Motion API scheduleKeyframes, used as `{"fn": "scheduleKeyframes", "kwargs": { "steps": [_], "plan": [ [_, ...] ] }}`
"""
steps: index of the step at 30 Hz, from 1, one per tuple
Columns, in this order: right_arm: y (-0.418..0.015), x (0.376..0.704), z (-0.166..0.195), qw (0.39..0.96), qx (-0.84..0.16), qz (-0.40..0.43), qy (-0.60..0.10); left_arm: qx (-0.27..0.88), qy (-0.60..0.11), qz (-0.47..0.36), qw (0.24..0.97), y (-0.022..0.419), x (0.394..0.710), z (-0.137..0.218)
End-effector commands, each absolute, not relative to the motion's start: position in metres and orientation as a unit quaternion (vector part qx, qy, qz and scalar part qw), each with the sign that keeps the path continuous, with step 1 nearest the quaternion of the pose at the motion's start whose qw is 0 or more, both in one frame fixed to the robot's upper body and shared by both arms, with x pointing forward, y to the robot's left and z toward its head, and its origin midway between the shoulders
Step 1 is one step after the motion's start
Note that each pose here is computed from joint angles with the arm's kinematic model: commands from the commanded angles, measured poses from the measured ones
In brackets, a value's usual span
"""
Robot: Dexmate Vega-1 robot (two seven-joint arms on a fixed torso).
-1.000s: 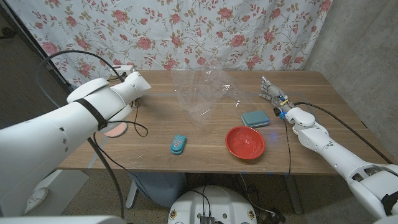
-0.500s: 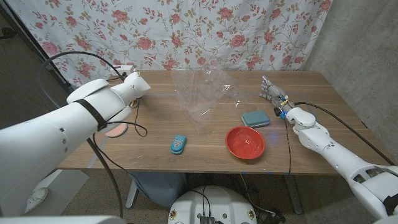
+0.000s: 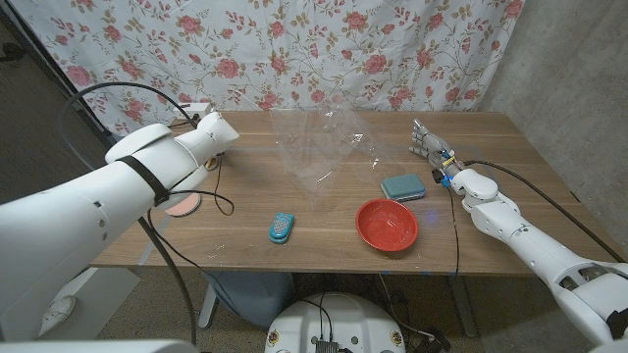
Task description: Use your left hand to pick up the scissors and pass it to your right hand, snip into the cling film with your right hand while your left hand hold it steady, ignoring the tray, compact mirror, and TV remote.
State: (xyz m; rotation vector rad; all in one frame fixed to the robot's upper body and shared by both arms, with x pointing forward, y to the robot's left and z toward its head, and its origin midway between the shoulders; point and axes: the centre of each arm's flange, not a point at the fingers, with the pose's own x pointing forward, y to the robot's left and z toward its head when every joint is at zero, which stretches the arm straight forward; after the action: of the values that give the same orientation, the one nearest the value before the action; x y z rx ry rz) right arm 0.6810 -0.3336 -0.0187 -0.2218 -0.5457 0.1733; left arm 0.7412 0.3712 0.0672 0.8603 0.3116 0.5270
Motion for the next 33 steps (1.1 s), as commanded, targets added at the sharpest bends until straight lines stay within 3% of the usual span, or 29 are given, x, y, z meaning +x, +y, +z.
{"fn": "scheduleKeyframes", "kwargs": {
  "steps": [1,33],
  "plan": [
    [-0.330,0.679,-0.018,0.952,-0.109,0.086,-0.271,0.448,0.177,0.264,0.836,0.362,0.736,0.068],
    [-0.319,0.675,-0.022,0.953,-0.109,0.092,-0.268,0.517,0.176,0.316,0.776,0.348,0.721,0.072]
  ]
}}
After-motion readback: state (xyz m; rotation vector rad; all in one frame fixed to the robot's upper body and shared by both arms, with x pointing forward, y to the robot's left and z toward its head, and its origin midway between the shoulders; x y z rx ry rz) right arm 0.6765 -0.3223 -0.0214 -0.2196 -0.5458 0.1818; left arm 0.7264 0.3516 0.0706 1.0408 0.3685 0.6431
